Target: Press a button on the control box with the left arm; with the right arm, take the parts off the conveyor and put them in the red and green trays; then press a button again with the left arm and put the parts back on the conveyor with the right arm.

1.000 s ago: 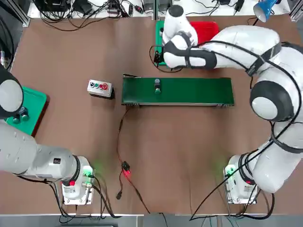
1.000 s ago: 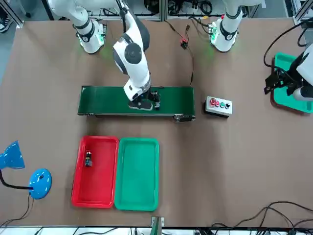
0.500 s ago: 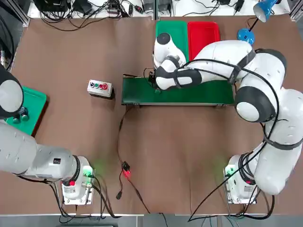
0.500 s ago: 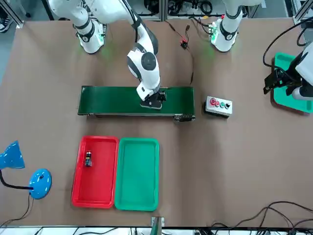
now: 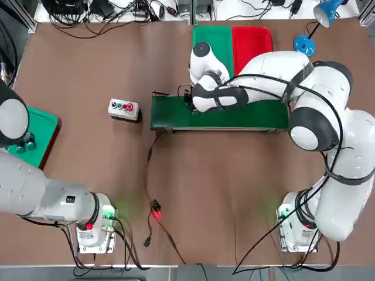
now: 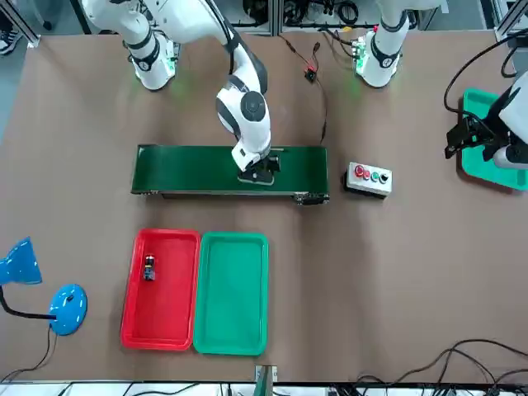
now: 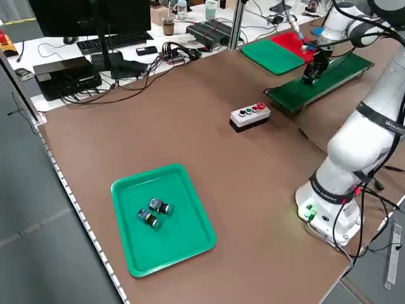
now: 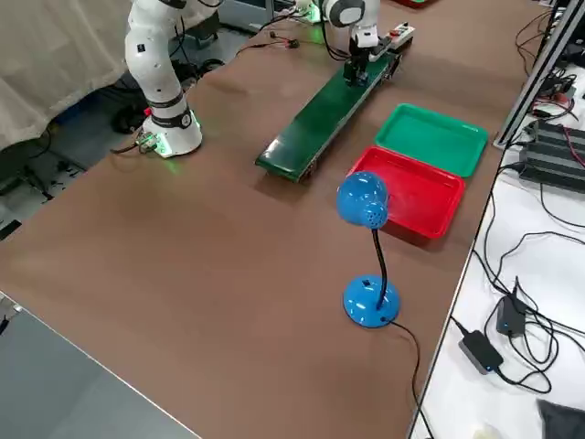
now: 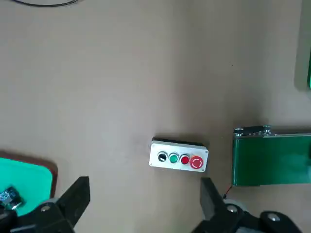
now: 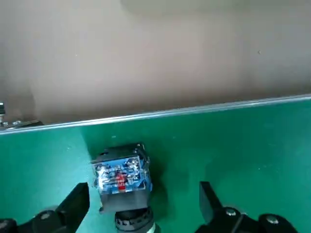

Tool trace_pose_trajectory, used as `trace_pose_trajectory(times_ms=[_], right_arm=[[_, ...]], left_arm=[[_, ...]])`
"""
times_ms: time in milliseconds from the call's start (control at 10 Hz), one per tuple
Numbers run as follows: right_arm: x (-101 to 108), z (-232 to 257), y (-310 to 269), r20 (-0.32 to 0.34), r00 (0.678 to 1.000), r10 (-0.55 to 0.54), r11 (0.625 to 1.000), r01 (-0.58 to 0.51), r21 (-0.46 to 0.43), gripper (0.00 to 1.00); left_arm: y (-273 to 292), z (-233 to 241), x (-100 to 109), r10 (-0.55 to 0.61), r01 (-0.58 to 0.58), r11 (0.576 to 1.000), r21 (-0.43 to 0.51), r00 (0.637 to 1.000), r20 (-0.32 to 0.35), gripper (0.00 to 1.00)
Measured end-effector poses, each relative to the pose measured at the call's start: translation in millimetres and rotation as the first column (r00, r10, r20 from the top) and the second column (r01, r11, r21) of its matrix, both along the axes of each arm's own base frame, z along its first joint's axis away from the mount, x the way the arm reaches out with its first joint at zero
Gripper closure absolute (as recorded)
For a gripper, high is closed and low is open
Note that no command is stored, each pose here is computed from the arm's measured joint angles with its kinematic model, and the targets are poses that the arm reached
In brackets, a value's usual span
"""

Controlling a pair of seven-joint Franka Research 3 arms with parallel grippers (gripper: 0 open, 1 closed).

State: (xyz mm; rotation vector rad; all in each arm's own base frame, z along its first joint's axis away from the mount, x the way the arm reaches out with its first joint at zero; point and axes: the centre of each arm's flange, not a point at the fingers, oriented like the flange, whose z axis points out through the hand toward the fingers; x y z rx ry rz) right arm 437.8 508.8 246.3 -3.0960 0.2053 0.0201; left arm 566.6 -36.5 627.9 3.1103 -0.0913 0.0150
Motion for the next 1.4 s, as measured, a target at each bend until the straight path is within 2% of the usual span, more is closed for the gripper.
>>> trace_pose_trajectory(times_ms=[300, 500, 600, 1000, 1400], right_arm=[[-0.4, 3.9, 4.0, 0.006, 1.000, 0.005, 1.000, -0.005, 0.007, 0.04], [-0.4, 4.9, 4.9, 0.007, 1.000, -0.008, 1.000, 0.008, 0.008, 0.13], [-0.6, 5.7, 5.7, 0.008, 1.000, -0.016, 1.000, 0.016, 0.010, 0.30], [-0.4, 6.5, 6.3, 0.008, 0.999, -0.034, 0.999, 0.034, 0.011, 0.53], [9.0, 12.2, 3.1, 0.018, 0.999, -0.047, 0.999, 0.047, 0.011, 0.60]], left_arm=[[0.1, 0.0, 0.0, 0.000, 0.000, 1.000, 0.000, 1.000, 0.000, 0.00], [0.0, 0.0, 0.0, 0.000, 0.000, 1.000, 0.000, 1.000, 0.000, 0.00], [-0.1, 0.0, 0.0, 0.000, 0.000, 1.000, 0.000, 1.000, 0.000, 0.00], [-0.1, 0.0, 0.0, 0.000, 0.000, 1.000, 0.000, 1.000, 0.000, 0.00], [-0.1, 0.0, 0.0, 0.000, 0.000, 1.000, 0.000, 1.000, 0.000, 0.00]])
